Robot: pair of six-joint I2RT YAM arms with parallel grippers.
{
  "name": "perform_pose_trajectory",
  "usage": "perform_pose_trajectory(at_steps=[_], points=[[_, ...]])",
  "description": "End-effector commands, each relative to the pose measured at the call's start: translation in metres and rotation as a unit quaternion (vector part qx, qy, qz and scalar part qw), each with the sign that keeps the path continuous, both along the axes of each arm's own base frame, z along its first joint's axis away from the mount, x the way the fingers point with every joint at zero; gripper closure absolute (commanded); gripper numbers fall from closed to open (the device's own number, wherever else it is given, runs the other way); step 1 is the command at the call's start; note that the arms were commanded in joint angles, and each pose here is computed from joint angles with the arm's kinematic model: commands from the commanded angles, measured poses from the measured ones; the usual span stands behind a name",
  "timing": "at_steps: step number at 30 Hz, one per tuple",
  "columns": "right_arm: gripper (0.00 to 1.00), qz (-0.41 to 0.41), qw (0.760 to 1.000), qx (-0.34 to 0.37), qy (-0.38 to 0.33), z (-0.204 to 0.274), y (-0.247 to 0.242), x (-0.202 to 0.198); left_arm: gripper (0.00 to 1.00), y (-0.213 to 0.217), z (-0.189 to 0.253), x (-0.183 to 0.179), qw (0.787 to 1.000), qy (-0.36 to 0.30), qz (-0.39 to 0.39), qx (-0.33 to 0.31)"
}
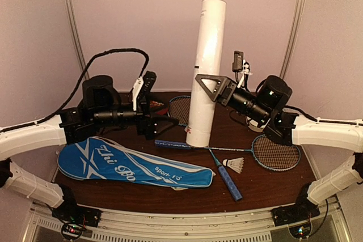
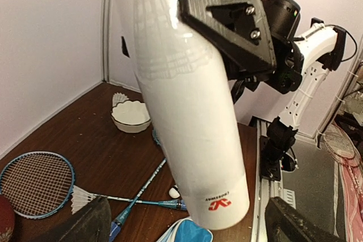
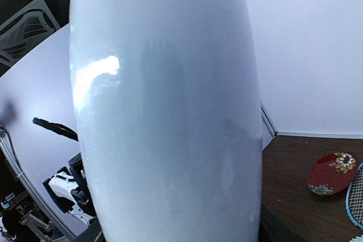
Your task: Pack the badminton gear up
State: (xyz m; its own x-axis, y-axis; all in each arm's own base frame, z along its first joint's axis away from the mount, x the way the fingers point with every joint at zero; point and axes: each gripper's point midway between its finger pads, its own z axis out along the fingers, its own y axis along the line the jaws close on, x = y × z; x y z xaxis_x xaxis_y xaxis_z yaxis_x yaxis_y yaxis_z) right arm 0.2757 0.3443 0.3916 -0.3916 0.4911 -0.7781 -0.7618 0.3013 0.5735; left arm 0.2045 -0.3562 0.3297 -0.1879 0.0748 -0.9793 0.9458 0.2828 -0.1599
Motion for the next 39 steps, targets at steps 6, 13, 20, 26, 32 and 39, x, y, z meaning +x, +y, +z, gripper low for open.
perform_pose_trajectory(at_steps=[6, 13, 20, 26, 32, 39], points=[[0.51, 0.049, 0.991, 0.049, -0.117, 0.049, 0.016, -0.066, 0.02, -0.049, 0.028, -0.032, 0.993, -0.054, -0.095, -0.041], [0.51, 0.063, 0.989, 0.059, -0.124, 0.044, 0.024, -0.078, 0.05, -0.06, 0.03, -0.043, 0.989, -0.048, -0.129, -0.06], [0.44, 0.088, 0.986, 0.053, -0.132, 0.037, 0.03, -0.086, 0.28, -0.063, 0.021, -0.048, 0.987, -0.046, -0.147, -0.049], [0.41, 0.078, 0.986, 0.048, -0.136, 0.037, 0.024, -0.087, 0.5, -0.056, 0.019, -0.048, 0.989, -0.054, -0.135, -0.037], [0.06, 0.066, 0.986, 0.008, -0.151, 0.038, 0.02, -0.087, 0.54, -0.043, -0.003, -0.052, 0.99, -0.052, -0.129, 0.001], [0.0, 0.057, 0.983, -0.049, -0.167, 0.043, 0.008, -0.083, 0.56, -0.025, -0.036, -0.067, 0.988, -0.036, -0.144, 0.049]])
